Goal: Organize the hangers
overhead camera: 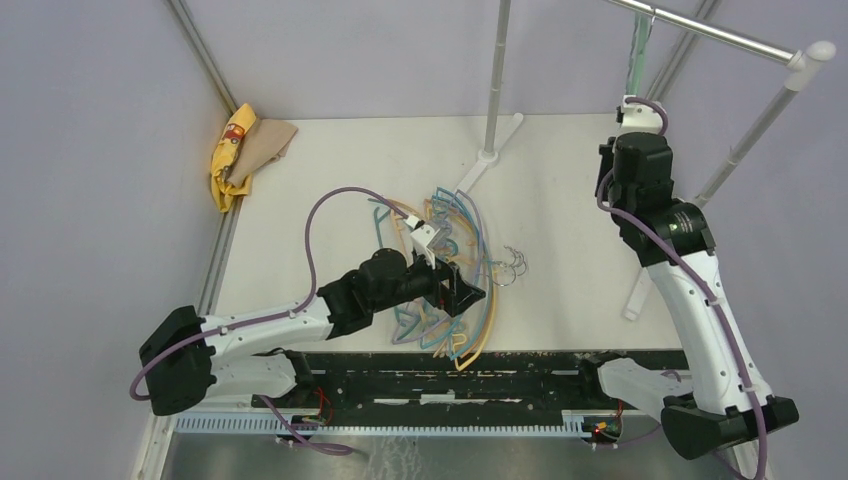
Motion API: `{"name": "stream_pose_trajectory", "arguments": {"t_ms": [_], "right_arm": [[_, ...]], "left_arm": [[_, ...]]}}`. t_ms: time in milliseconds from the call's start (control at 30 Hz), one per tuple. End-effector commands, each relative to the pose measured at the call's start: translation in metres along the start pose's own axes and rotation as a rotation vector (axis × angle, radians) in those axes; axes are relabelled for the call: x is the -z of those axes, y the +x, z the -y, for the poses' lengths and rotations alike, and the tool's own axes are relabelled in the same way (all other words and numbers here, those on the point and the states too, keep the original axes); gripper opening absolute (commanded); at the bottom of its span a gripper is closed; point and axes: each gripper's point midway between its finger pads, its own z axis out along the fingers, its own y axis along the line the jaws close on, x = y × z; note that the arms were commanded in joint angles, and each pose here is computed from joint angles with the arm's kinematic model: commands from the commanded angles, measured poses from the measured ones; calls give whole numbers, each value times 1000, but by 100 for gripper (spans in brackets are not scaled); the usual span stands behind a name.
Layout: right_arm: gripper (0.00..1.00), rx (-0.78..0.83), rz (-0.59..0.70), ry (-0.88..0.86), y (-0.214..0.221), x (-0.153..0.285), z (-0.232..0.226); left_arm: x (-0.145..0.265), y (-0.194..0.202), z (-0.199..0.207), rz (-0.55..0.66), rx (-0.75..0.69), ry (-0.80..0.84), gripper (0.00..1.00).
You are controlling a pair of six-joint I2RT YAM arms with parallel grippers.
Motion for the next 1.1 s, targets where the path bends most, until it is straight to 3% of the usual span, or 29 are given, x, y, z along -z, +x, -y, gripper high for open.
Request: {"name": "stream_pose_trajectory", "arguments": {"t_ms": [0, 700, 1067], "right_arm": [[1, -120, 82, 29, -31, -6, 18], [1, -231, 150, 5, -35, 5, 36], [1, -242, 78, 157, -19, -5, 63]], "left_arm": [[5, -15, 2, 72, -32, 6, 99], [-5, 8, -9, 10, -30, -17, 99], [-7, 14, -9, -13, -30, -13, 99]]}}
